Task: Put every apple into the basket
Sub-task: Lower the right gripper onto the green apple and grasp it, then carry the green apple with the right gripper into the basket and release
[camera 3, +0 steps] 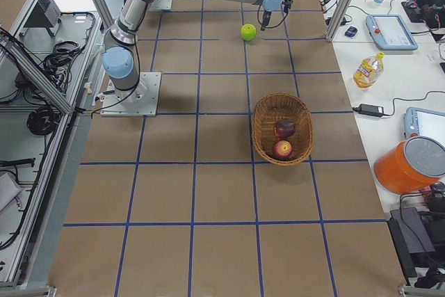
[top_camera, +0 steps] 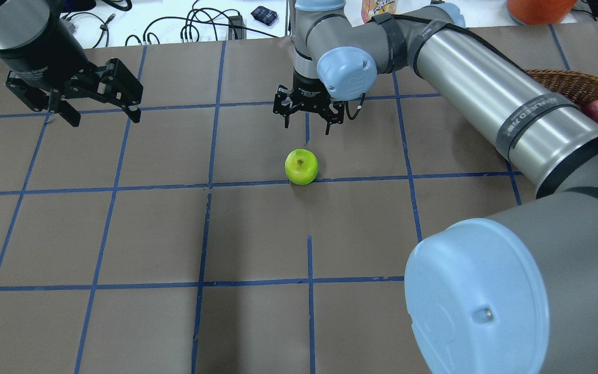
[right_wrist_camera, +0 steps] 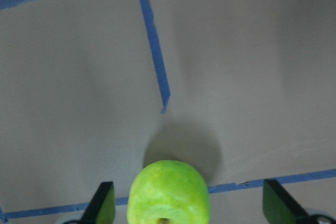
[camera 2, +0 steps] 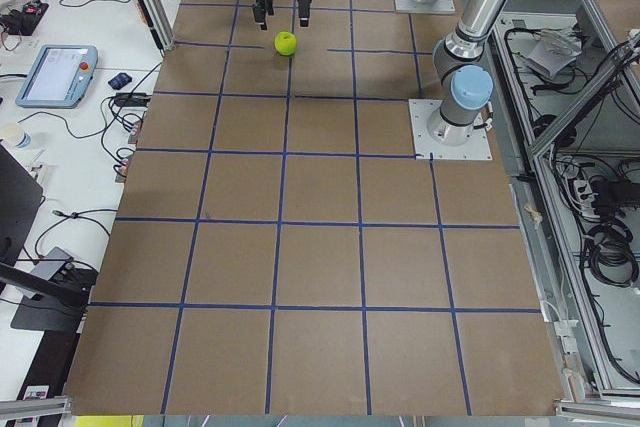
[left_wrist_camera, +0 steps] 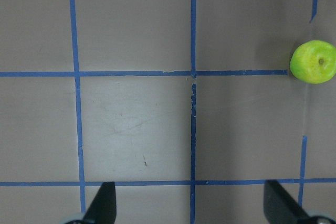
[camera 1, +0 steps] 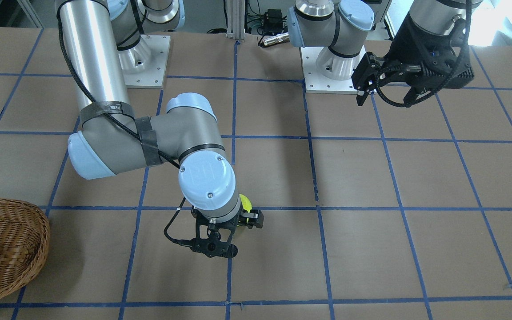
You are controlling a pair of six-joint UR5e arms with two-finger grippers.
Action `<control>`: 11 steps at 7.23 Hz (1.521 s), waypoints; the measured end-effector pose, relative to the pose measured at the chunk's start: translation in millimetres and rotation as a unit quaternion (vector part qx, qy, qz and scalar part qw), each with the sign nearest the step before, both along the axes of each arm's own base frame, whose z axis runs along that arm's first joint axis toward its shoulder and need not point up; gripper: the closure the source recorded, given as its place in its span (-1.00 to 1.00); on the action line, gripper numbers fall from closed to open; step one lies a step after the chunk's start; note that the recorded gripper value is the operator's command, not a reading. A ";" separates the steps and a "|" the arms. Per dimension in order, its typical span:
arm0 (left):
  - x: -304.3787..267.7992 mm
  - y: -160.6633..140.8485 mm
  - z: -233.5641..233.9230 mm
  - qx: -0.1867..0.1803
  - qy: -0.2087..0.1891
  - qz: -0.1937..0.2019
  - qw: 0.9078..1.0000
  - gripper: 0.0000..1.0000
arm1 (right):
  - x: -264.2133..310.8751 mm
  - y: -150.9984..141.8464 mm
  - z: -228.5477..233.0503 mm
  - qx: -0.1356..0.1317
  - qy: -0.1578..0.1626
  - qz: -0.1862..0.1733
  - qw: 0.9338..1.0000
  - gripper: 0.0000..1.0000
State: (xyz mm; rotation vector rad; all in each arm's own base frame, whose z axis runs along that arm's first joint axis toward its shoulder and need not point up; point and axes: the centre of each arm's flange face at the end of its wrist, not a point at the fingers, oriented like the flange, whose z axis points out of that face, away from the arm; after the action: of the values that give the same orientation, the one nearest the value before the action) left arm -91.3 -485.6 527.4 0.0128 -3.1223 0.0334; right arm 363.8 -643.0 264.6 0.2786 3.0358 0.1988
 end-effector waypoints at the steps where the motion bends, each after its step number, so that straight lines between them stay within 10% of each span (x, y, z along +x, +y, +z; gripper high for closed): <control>1: 0.2 0.4 0.4 0.000 0.001 0.002 1.000 -1.00 | 9.4 8.4 -11.4 0.011 0.001 0.003 1.000 -1.00; 7: 0.8 0.4 0.3 0.000 0.001 0.003 1.000 -1.00 | 9.4 34.6 -54.5 0.054 0.016 0.011 0.998 -1.00; 8: 1.1 0.3 0.4 0.000 0.001 0.004 1.000 -1.00 | 7.9 38.7 -60.8 0.060 0.018 0.011 0.998 -0.80; 9: 1.1 0.6 1.1 -0.001 0.001 0.005 1.000 -1.00 | 7.3 40.4 -63.9 0.062 0.019 0.011 0.998 -0.12; 10: 0.4 0.8 1.5 -0.002 0.001 0.006 1.000 -1.00 | 7.6 39.7 -65.4 0.057 0.017 0.011 0.998 0.99; 11: 0.0 0.9 1.7 -0.002 0.002 0.007 1.000 -1.00 | 8.3 37.9 -65.9 0.049 0.014 0.010 0.999 1.00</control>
State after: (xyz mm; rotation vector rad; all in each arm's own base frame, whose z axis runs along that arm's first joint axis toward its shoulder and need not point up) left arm -91.3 -484.7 529.1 0.0340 -3.1192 0.0389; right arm 372.2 -605.1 198.8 0.2591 3.0627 0.3500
